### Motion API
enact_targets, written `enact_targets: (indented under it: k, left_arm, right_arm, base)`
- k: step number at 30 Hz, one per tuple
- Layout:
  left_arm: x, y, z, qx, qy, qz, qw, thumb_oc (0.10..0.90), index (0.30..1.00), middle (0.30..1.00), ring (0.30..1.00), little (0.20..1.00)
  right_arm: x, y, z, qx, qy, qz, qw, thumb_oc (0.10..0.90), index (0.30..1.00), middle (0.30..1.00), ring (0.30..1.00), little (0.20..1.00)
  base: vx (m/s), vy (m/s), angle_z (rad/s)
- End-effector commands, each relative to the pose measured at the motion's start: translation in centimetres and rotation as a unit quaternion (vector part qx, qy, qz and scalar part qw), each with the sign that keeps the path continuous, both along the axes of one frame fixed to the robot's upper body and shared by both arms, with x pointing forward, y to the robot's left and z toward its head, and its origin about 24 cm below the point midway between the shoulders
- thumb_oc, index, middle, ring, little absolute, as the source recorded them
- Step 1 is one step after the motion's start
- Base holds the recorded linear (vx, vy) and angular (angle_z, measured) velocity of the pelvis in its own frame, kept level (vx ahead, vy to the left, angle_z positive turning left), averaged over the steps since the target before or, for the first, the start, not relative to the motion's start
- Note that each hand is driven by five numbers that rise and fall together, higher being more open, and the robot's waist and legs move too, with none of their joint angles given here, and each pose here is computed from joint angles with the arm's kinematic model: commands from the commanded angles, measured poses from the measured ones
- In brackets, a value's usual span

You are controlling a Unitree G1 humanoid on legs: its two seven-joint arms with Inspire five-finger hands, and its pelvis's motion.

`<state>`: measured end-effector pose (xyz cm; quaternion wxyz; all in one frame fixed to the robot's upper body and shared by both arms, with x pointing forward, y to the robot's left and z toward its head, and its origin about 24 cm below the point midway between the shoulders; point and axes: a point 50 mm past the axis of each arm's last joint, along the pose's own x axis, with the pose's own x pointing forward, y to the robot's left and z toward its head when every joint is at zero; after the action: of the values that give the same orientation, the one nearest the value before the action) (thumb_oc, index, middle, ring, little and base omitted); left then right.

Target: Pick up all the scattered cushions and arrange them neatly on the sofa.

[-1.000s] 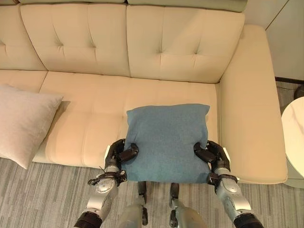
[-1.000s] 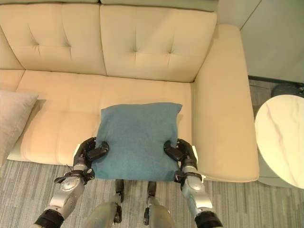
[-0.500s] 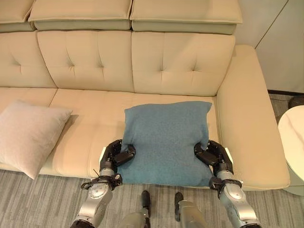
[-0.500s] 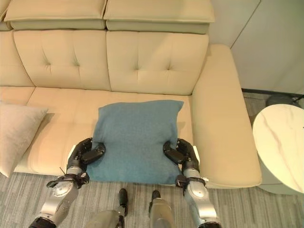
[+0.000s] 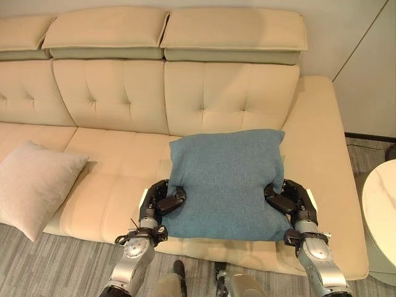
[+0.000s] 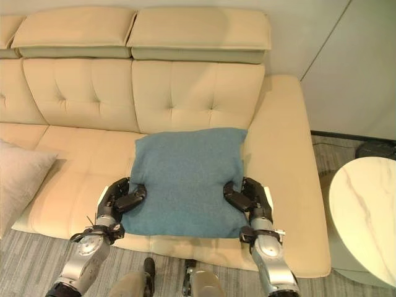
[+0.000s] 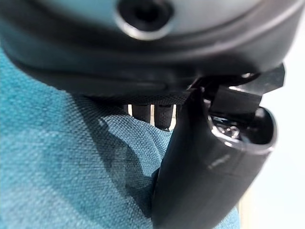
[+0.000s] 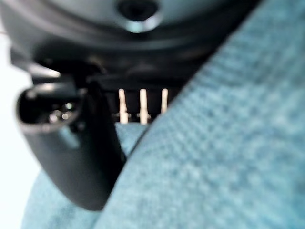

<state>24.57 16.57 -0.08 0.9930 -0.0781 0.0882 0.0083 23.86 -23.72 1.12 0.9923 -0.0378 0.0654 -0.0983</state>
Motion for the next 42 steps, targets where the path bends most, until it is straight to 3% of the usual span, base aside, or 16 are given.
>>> enact_targets:
  k: [1,8,16,19,21,24,25,31,32,35,42]
  left_arm:
    - [1.8,-3.7,7.9,-0.03,-0.208,-0.096,0.973,0.4,0.3,0.3,0.3,0.3]
    - [2.0,-3.4,8.6,-0.003,-0.221,-0.099,0.97,0.4,0.3,0.3,0.3,0.3]
    - [6.2,-4.3,15.3,0.044,-0.345,-0.069,0.935,0.4,0.3,0.3,0.3,0.3]
    - [8.2,-5.5,22.4,0.067,-0.455,-0.031,0.887,0.4,0.3,0.3,0.3,0.3]
    - [8.5,-6.1,24.8,0.071,-0.49,-0.019,0.869,0.4,0.3,0.3,0.3,0.3]
    - [9.2,-7.6,29.5,0.092,-0.543,0.001,0.835,0.4,0.3,0.3,0.3,0.3]
    - [9.7,-8.7,33.2,0.121,-0.573,0.022,0.811,0.4,0.3,0.3,0.3,0.3]
    - [10.2,-9.4,37.1,0.124,-0.586,0.066,0.798,0.4,0.3,0.3,0.3,0.3]
    - [11.0,-9.3,38.2,0.132,-0.573,0.077,0.806,0.8,0.9,0.9,0.9,0.9]
    - [12.5,-7.7,39.1,0.167,-0.531,0.064,0.828,0.8,0.9,0.9,0.9,0.9]
    - [13.5,-5.4,37.5,0.199,-0.495,0.067,0.843,0.8,0.9,0.9,0.9,0.9]
  right_arm:
    - [1.5,3.2,5.2,-0.007,-0.152,0.074,0.986,0.4,0.3,0.3,0.3,0.3]
    - [1.9,3.1,5.2,-0.04,-0.144,0.066,0.987,0.4,0.3,0.3,0.3,0.3]
    - [7.5,5.3,12.5,-0.094,-0.275,0.041,0.956,0.4,0.3,0.3,0.3,0.3]
    - [10.0,6.0,19.4,-0.144,-0.379,0.008,0.914,0.4,0.3,0.3,0.3,0.3]
    - [10.4,6.3,22.1,-0.165,-0.416,-0.009,0.894,0.4,0.3,0.3,0.3,0.3]
    - [11.0,7.1,27.6,-0.224,-0.489,-0.061,0.841,0.4,0.3,0.3,0.3,0.3]
    - [11.3,7.6,31.2,-0.264,-0.523,-0.114,0.803,0.4,0.3,0.3,0.3,0.3]
    - [12.0,8.5,35.1,-0.287,-0.533,-0.157,0.78,0.4,0.3,0.3,0.3,0.3]
    - [12.8,8.8,36.3,-0.298,-0.515,-0.152,0.79,0.8,0.9,0.9,0.9,0.9]
    - [14.0,8.7,37.2,-0.31,-0.464,-0.113,0.822,0.8,0.9,0.9,0.9,0.9]
    - [14.4,8.4,36.1,-0.342,-0.432,-0.062,0.832,0.8,0.9,0.9,0.9,0.9]
  base:
    - [0.06,0.08,-0.18]
    - [0.07,0.169,-0.37]
    - [-0.13,0.1,-0.18]
    - [-0.06,-0.042,0.03]
    - [0.0,-0.057,0.02]
    - [0.05,-0.073,0.08]
    - [0.03,-0.055,0.19]
    - [0.02,-0.031,0.02]
    - [0.0,-0.033,-0.03]
    - [0.01,-0.051,0.02]
    - [0.01,-0.028,-0.05]
